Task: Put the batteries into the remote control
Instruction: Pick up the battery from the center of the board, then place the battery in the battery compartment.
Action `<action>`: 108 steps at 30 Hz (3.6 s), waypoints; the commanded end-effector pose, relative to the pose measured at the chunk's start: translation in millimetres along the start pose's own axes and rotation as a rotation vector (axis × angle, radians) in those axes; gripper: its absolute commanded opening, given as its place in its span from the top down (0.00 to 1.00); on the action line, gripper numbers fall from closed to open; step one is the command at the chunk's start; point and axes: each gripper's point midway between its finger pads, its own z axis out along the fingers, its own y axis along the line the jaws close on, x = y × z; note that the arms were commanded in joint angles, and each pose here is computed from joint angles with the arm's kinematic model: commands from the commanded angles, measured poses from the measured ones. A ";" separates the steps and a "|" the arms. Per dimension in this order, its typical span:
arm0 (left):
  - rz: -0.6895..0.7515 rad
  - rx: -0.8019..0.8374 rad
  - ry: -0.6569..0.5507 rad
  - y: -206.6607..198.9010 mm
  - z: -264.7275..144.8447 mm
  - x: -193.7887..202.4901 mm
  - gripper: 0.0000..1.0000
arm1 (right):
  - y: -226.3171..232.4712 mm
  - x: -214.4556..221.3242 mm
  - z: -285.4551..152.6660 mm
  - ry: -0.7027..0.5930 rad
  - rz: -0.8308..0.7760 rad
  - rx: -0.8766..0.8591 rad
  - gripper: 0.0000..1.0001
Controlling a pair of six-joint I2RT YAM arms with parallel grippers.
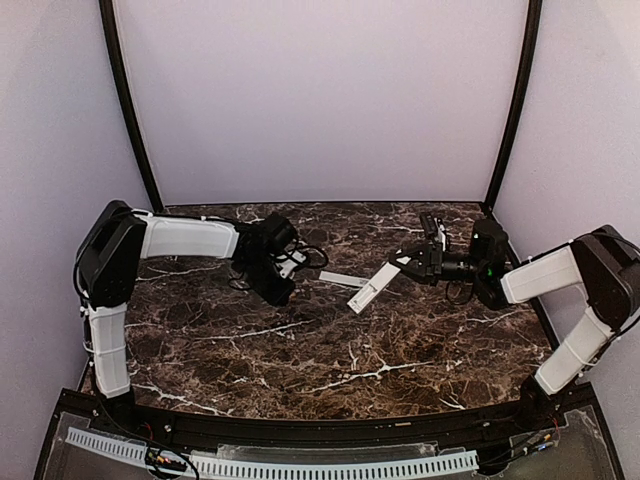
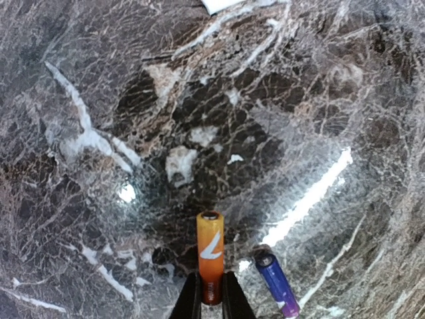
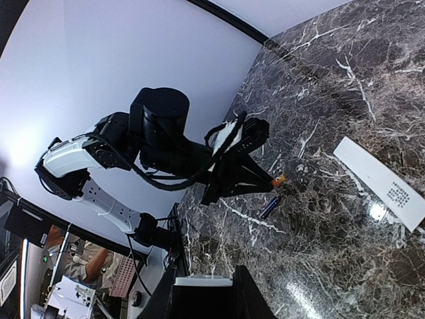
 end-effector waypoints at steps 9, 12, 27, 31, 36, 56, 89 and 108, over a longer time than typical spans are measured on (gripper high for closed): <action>0.002 0.295 -0.254 -78.4 -145.3 -33.6 1.00 | 6.1 0.3 4.6 -0.042 -0.012 -0.036 1.00; 0.035 0.342 -0.252 -99.8 -159.9 -29.6 1.00 | 6.7 1.8 11.4 -0.041 -0.015 -0.039 1.00; 0.100 0.396 -0.129 -152.7 -153.2 -15.0 1.00 | 17.0 6.6 44.8 -0.064 -0.014 -0.069 1.00; 0.106 0.378 -0.095 -153.2 -146.3 -13.7 1.00 | 19.6 6.2 49.7 -0.081 -0.009 -0.071 1.00; 0.109 0.356 -0.083 -151.4 -140.3 -14.3 1.00 | 23.7 6.1 55.8 -0.090 -0.010 -0.086 1.00; 0.123 0.259 -0.029 -141.5 -119.0 -16.2 1.00 | 28.8 13.9 61.6 -0.083 0.024 -0.124 1.00; 0.149 0.226 -0.030 -140.4 -113.3 -22.9 0.81 | 32.5 17.0 64.7 -0.087 0.071 -0.177 1.00; 0.163 0.198 -0.064 -136.1 -121.9 -31.3 0.90 | 24.0 19.6 61.5 -0.092 0.108 -0.162 1.00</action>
